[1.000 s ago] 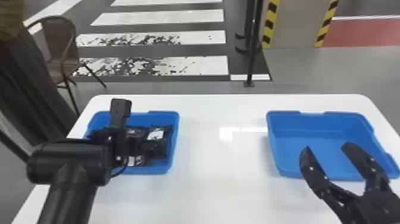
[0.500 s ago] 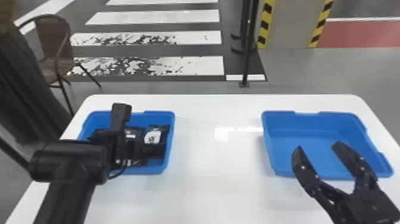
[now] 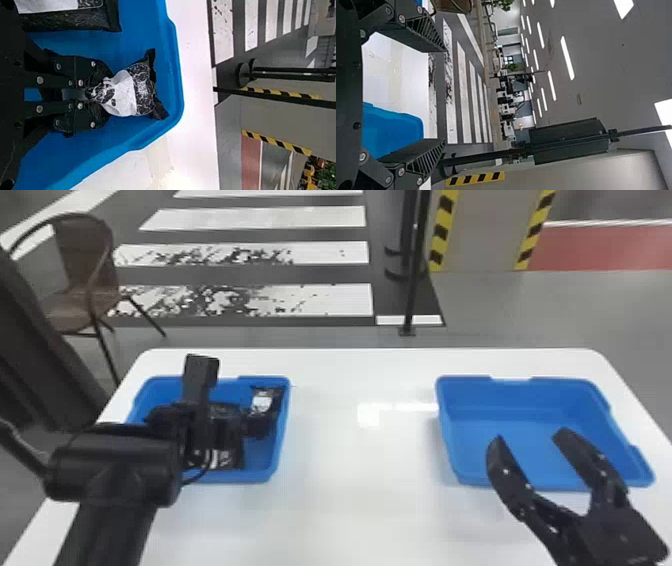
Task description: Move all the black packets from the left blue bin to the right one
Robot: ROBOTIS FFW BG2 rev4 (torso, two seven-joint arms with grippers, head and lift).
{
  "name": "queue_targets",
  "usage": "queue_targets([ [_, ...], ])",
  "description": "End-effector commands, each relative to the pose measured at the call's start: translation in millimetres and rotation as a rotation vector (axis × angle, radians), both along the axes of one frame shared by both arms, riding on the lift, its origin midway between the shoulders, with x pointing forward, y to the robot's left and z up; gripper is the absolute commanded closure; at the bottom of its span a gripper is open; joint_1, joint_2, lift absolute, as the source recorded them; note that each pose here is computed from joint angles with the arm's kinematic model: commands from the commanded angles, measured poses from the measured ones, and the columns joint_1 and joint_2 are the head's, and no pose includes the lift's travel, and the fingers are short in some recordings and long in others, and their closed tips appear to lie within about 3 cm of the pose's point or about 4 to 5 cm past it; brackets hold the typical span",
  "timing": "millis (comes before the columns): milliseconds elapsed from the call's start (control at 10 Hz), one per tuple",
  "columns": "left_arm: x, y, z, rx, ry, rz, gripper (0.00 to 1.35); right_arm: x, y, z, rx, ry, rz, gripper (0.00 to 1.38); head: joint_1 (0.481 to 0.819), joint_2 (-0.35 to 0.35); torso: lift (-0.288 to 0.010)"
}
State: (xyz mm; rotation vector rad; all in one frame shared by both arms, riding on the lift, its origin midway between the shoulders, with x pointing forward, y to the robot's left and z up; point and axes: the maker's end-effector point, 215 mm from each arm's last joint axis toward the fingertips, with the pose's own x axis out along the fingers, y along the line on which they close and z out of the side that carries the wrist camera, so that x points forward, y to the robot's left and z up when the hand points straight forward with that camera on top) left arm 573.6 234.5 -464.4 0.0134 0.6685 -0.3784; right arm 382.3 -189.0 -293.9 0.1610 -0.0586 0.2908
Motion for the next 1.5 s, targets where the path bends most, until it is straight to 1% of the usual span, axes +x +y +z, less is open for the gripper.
queue_targets([
  [0,-10,-1,30,0.011,-0.066,-0.013,1.21,0,1,2,0.011,-0.002,0.007,0.23,0.695,0.054,-0.14],
  [200,-43,2,69,0.016,-0.132,-0.013,1.21,2,8,1,0.051,0.004,0.051,0.23,0.695,0.059,-0.14],
  [300,-59,-9,86,-0.008,-0.166,-0.035,1.21,5,16,-3,0.073,0.023,0.092,0.23,0.695,0.064,-0.14],
  [500,-86,-58,110,-0.087,-0.212,-0.124,1.21,16,42,1,0.113,0.05,0.215,0.22,0.695,0.068,-0.14],
  [700,-109,-113,122,-0.169,-0.226,-0.222,1.21,29,63,9,0.127,0.066,0.304,0.23,0.695,0.043,-0.14],
  [1000,-135,-187,137,-0.277,-0.236,-0.362,1.21,43,77,-1,0.151,0.12,0.353,0.23,0.695,-0.044,-0.14],
  [1200,-147,-223,147,-0.313,-0.24,-0.44,1.21,49,92,-1,0.173,0.123,0.388,0.23,0.695,-0.085,-0.14],
  [1400,-154,-242,153,-0.331,-0.242,-0.483,1.21,50,105,2,0.192,0.122,0.416,0.23,0.695,-0.114,-0.14],
])
